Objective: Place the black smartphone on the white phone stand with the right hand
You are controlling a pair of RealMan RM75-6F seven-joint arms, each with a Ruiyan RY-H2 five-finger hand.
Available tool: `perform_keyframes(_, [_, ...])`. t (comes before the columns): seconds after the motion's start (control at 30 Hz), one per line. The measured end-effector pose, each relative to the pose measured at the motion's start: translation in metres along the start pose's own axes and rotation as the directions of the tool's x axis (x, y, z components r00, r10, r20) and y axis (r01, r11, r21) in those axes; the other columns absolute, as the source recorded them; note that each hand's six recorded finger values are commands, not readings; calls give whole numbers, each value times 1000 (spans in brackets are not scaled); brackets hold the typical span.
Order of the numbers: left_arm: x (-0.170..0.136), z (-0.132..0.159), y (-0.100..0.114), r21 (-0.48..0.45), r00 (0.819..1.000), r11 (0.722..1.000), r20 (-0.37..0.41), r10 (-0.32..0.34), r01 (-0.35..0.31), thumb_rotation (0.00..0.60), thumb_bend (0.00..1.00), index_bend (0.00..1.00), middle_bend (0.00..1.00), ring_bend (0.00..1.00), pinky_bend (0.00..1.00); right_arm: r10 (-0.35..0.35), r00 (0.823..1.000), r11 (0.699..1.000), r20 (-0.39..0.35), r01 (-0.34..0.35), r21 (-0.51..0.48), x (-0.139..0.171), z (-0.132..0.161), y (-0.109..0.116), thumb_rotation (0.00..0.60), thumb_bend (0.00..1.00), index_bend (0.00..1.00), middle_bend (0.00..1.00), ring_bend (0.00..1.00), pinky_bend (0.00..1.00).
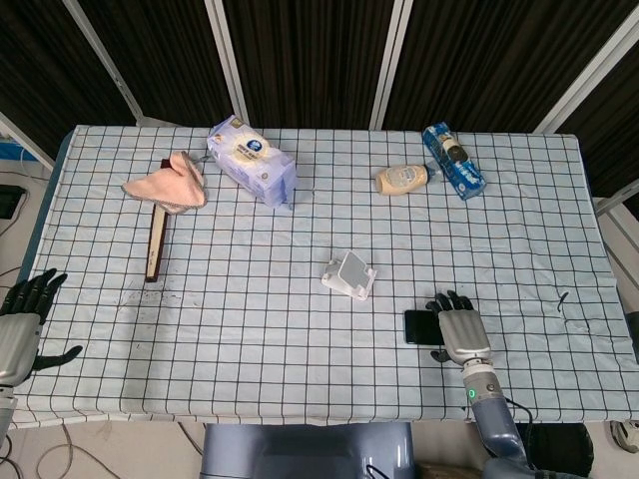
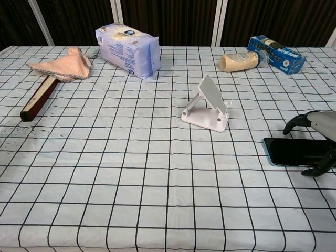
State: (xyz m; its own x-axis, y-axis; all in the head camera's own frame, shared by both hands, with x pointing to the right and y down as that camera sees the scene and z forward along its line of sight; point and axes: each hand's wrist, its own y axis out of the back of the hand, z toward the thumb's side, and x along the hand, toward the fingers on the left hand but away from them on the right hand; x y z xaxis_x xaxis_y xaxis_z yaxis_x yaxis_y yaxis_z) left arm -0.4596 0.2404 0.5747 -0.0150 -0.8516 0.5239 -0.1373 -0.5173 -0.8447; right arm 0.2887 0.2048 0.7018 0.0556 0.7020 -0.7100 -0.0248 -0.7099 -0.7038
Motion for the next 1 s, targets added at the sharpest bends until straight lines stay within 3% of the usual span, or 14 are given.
perform_keyframes(0.47, [0, 0, 0, 0, 1000, 1000, -3, -1, 1, 600, 0, 0, 0, 0, 0, 33, 999, 999, 42, -33, 3, -7, -6, -4, 600, 267, 287, 176, 91, 136])
perform_keyframes(0.87, [0, -1, 0, -1, 1000, 1000, -5, 0, 0, 600, 0, 0, 0, 0, 0, 67, 996, 998, 62, -67, 6, -7, -12, -10, 600, 449, 345, 224, 96, 136])
perform_keyframes(1.0, [0, -1, 1, -1, 1000, 1000, -5, 1, -1, 600, 0, 0, 0, 0, 0, 74, 995, 997, 65, -74, 0, -6, -13, -11, 600, 534, 423, 301, 189, 136])
